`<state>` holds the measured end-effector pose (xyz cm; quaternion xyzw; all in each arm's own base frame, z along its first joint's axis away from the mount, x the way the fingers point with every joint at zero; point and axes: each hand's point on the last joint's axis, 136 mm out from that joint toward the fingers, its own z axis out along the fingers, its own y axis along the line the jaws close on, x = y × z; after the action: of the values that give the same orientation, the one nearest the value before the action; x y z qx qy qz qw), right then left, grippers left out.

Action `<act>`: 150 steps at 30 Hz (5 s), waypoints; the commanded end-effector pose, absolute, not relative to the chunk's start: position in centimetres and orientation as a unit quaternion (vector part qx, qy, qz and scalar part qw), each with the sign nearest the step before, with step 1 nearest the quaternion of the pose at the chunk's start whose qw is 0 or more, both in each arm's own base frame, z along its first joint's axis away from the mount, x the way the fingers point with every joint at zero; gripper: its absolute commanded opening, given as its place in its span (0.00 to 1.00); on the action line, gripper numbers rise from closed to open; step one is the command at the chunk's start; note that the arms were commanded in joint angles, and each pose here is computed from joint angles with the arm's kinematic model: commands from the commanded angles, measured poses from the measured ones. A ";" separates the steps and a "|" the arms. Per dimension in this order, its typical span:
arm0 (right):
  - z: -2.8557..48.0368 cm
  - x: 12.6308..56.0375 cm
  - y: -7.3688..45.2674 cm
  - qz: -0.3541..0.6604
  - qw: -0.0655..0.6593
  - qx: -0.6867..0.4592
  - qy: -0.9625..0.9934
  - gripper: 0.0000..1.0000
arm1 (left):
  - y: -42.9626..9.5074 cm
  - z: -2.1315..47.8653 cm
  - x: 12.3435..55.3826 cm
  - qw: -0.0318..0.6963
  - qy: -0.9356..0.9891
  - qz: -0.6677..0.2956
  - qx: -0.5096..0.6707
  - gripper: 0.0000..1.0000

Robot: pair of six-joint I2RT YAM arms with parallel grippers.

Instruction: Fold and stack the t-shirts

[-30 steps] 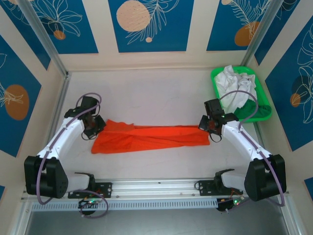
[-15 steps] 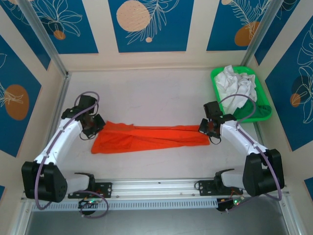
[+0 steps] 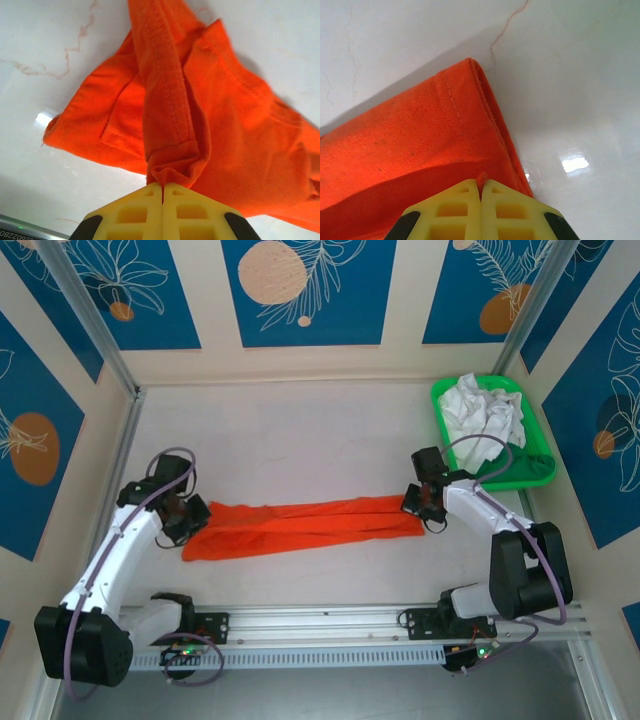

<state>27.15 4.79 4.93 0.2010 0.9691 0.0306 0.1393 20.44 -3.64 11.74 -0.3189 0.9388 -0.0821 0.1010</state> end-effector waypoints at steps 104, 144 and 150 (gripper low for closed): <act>10.1 29.8 9.3 0.149 0.241 0.136 0.949 0.68 | -3.7 9.5 23.1 0.162 0.931 -0.113 -0.308 0.65; 0.6 21.6 24.7 0.164 0.020 0.035 0.986 0.45 | -6.7 -2.0 54.8 0.090 0.966 -0.089 -0.223 0.36; 1.3 20.8 30.9 0.175 0.012 -0.062 0.983 0.45 | -8.0 -2.0 55.7 0.093 0.966 -0.113 -0.215 0.38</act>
<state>23.16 29.87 2.44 -0.0271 0.9789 0.1938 0.0590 58.81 -7.88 3.27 -0.2146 0.9517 -0.1281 0.1783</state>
